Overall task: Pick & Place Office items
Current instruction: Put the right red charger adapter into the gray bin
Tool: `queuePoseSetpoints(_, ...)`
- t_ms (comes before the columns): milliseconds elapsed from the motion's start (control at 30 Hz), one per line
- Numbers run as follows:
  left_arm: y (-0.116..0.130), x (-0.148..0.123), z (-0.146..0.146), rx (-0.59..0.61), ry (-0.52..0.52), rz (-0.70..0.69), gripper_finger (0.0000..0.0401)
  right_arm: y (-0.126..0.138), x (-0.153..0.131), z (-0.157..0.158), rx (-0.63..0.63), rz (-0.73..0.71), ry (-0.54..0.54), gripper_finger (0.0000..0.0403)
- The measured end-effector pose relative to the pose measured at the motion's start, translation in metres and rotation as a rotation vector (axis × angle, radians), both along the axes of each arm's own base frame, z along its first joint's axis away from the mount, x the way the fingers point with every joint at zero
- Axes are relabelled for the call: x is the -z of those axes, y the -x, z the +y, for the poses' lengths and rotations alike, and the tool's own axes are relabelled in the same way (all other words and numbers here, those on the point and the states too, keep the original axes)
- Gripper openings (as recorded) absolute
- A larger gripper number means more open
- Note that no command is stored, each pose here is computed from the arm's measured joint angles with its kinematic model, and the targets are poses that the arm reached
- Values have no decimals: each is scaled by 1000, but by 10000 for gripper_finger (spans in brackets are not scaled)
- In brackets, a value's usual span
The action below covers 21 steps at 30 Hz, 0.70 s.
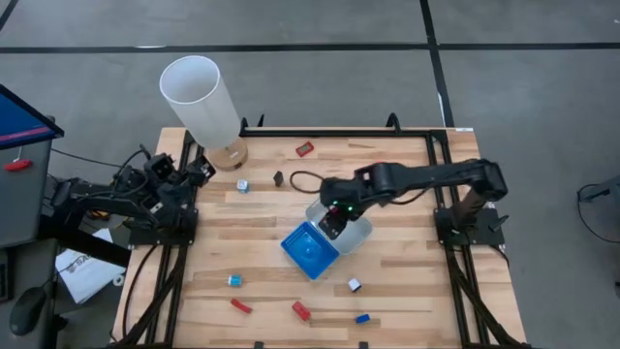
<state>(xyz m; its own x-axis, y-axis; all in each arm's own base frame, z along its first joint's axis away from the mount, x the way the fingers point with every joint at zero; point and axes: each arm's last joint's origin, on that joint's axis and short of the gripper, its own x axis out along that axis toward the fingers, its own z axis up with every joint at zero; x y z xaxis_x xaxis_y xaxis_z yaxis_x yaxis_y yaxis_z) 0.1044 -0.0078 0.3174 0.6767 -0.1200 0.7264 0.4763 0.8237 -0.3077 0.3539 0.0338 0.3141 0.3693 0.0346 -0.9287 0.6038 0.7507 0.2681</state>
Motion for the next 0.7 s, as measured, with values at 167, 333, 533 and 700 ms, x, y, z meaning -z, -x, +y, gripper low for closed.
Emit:
queuePoseSetpoints(167,0,0,0,9,-9,2,186,-11,39,-1,-5,185,20,209)
queuePoseSetpoints(333,-1,1,0,11,-9,15,186,-22,60,-5,-26,239,32,209)
queuePoseSetpoints(533,-1,1,-1,15,-13,16,186,-32,78,-12,-41,261,44,209)
queuePoseSetpoints(700,-1,1,-1,18,-12,17,186,-39,94,-21,-45,292,48,210)
